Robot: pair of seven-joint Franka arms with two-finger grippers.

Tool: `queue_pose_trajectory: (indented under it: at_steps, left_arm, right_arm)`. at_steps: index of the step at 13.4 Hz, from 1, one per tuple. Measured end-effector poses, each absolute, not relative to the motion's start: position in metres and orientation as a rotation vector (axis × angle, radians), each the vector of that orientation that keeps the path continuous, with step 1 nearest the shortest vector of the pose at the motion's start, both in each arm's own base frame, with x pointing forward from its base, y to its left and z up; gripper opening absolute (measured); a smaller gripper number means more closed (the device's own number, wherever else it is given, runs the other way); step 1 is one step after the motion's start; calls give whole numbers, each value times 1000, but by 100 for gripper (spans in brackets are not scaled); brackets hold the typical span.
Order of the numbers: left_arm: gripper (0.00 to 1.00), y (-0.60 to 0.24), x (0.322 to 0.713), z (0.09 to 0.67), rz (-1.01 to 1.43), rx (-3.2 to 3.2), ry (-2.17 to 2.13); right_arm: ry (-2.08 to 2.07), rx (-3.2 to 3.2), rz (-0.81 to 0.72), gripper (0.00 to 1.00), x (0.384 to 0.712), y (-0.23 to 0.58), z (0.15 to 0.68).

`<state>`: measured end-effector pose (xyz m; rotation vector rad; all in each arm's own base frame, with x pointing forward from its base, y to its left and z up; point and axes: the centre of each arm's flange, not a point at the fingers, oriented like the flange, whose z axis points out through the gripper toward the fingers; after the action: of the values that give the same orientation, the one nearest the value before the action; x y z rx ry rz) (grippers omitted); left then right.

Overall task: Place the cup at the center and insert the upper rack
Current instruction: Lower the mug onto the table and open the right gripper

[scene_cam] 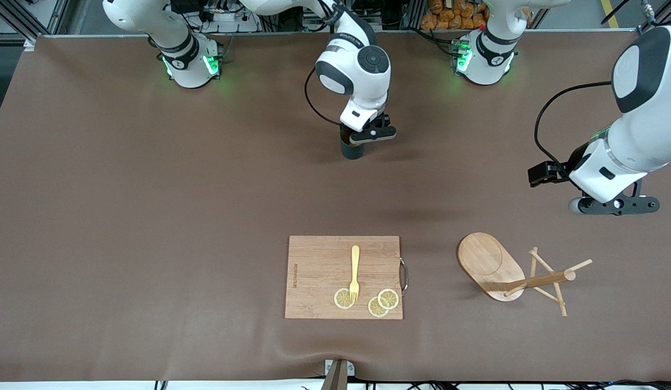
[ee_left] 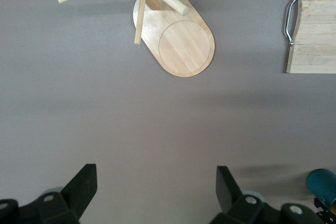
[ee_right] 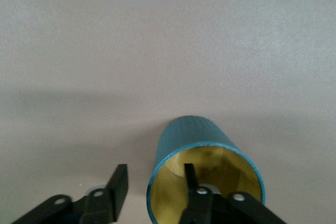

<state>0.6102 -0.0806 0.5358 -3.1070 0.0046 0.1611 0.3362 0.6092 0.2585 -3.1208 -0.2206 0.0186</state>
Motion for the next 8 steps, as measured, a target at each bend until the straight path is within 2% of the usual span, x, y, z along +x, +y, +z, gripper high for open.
queue_pose_trajectory:
  at_steps: [2,6,7,8]
  left_arm:
    - [100,-80,610,536,161,-3107,3]
    - [100,-81,610,536,161,-3107,5]
    - [100,-80,610,536,161,-3107,4]
    - [100,-80,610,536,162,-3107,4]
  right_arm:
    - [-212,-3109,4,73,341,611,265]
    - [-197,-3082,-26,77,351,616,282]
    - [-175,-3084,-27,80,360,612,290]
    - [-143,-3089,-23,90,373,604,303]
